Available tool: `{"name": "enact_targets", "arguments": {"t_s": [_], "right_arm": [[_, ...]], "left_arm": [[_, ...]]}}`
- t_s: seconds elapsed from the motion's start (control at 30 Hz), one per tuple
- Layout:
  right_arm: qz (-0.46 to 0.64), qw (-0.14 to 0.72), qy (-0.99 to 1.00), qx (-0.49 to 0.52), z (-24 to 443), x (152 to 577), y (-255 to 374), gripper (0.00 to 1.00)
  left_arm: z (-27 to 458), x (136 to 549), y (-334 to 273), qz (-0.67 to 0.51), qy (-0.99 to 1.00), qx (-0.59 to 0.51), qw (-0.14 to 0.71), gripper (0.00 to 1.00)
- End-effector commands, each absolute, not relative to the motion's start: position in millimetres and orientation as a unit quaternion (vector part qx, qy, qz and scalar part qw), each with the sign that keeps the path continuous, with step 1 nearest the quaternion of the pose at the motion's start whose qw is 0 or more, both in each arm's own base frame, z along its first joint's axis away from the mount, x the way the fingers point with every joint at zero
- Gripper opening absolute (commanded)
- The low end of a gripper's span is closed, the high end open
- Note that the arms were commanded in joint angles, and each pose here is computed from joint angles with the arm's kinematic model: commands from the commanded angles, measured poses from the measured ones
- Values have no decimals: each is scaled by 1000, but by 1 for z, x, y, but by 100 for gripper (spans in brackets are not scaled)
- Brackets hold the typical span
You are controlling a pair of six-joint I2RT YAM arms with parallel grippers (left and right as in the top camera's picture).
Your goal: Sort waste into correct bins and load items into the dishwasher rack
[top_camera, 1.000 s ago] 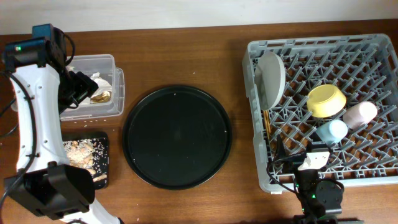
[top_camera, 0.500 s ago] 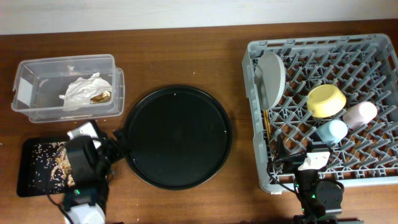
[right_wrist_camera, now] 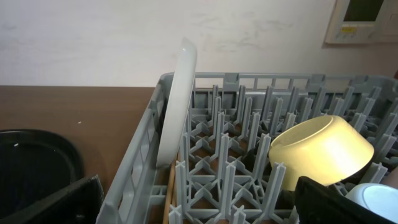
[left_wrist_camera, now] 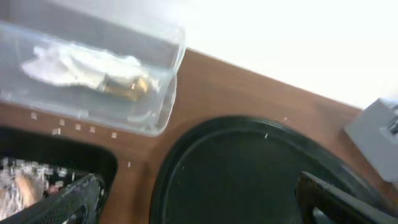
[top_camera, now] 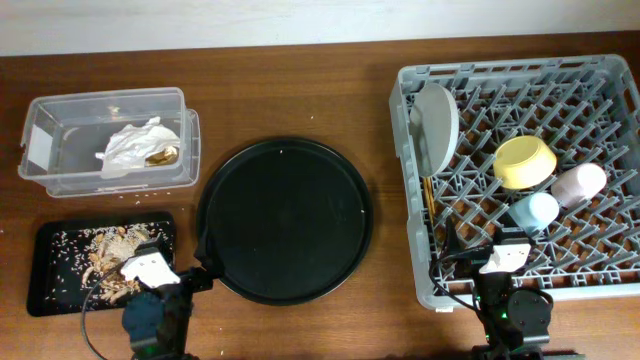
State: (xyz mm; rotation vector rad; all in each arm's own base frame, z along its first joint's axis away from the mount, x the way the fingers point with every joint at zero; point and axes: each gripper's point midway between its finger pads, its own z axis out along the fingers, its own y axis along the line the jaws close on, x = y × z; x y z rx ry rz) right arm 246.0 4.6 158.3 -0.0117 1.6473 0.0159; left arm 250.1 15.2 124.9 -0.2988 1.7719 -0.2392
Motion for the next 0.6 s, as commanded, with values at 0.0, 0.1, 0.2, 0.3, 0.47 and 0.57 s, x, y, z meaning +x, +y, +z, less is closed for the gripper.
{"name": "enact_targets", "arguments": {"t_s": [0.0, 0.1, 0.2, 0.3, 0.47, 0.57], "right_arm": [[6, 678, 735, 2, 155, 246, 2, 99], [6, 678, 735, 2, 155, 246, 2, 99], [6, 678, 735, 2, 155, 246, 2, 99], [6, 678, 735, 2, 155, 246, 2, 99], [6, 678, 735, 2, 155, 246, 2, 99], [6, 678, 735, 2, 155, 246, 2, 99]], "left_arm": [[141, 248, 5, -114, 751, -98, 643, 99], [141, 249, 3, -116, 752, -96, 642, 99], [139, 248, 16, -56, 756, -81, 647, 99], [138, 249, 7, 5, 761, 13, 649, 99], [135, 249, 9, 37, 765, 15, 643, 99], [135, 249, 9, 38, 764, 15, 643, 99]]}}
